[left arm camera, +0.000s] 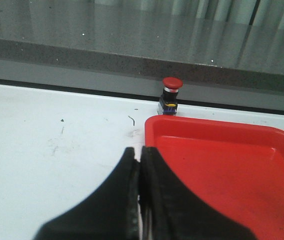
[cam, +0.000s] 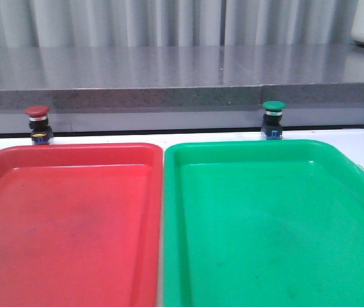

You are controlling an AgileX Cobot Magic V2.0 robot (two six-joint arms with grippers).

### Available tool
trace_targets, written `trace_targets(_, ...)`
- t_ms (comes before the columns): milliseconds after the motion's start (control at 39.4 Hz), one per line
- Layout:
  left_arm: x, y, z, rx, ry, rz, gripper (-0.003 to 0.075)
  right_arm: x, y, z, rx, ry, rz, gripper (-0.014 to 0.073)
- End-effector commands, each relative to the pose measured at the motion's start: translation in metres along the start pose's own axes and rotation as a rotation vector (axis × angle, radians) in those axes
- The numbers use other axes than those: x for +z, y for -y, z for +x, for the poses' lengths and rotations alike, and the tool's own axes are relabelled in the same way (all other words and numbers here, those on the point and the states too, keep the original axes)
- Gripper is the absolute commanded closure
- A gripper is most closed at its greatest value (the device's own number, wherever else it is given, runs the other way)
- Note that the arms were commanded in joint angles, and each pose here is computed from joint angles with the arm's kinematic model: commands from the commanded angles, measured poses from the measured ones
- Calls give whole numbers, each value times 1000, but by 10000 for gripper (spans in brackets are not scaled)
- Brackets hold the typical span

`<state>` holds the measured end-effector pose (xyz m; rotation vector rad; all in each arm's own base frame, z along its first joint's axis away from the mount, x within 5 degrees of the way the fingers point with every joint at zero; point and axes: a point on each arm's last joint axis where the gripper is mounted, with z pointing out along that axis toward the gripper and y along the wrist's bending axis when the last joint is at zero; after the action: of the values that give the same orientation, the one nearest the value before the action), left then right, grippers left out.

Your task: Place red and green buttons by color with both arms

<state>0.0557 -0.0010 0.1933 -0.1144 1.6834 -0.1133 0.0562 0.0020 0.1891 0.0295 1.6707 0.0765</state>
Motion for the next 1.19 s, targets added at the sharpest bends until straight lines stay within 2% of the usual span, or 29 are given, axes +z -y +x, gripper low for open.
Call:
trace_targets(0, 0, -1, -2, -7, 92, 3, 740, -2, 0, -10, -20, 103, 5, 712)
trace_targets(127, 0, 0, -6, -3, 132, 5, 740, -2, 0, -12, -20, 119, 4, 712)
trace_targets(254, -3, 0, -18, -3, 274, 14, 740, -4, -1, -21, -21, 192, 1, 712)
trace_targets(355, -11, 3, -43, -18, 433, 28, 740, -9, -2, -39, -20, 239, -2, 712)
trace_targets(457, -22, 8, -73, -16, 471, 40, 740, -20, -4, -68, -20, 256, -4, 711)
trace_targets(533, -27, 12, -97, -11, 444, 43, 740, -27, -6, -92, -21, 212, -4, 711)
trace_targets(660, -20, 17, -124, -1, 289, 34, 740, -27, -9, -129, -21, 115, 0, 711)
trace_targets(761, -4, 19, -138, 26, 164, 16, 740, -14, -10, -147, -20, 51, 3, 711)
trace_targets(913, 14, 20, -144, 27, 80, 6, 740, 3, -10, -152, -20, -8, 7, 711)
trace_targets(1065, 16, 20, -144, 27, 75, 5, 730, 5, -10, -150, -20, -21, 7, 690)
trace_targets(1167, 16, 20, -144, 27, 75, 5, 614, 5, -10, -150, -20, -21, 7, 582)
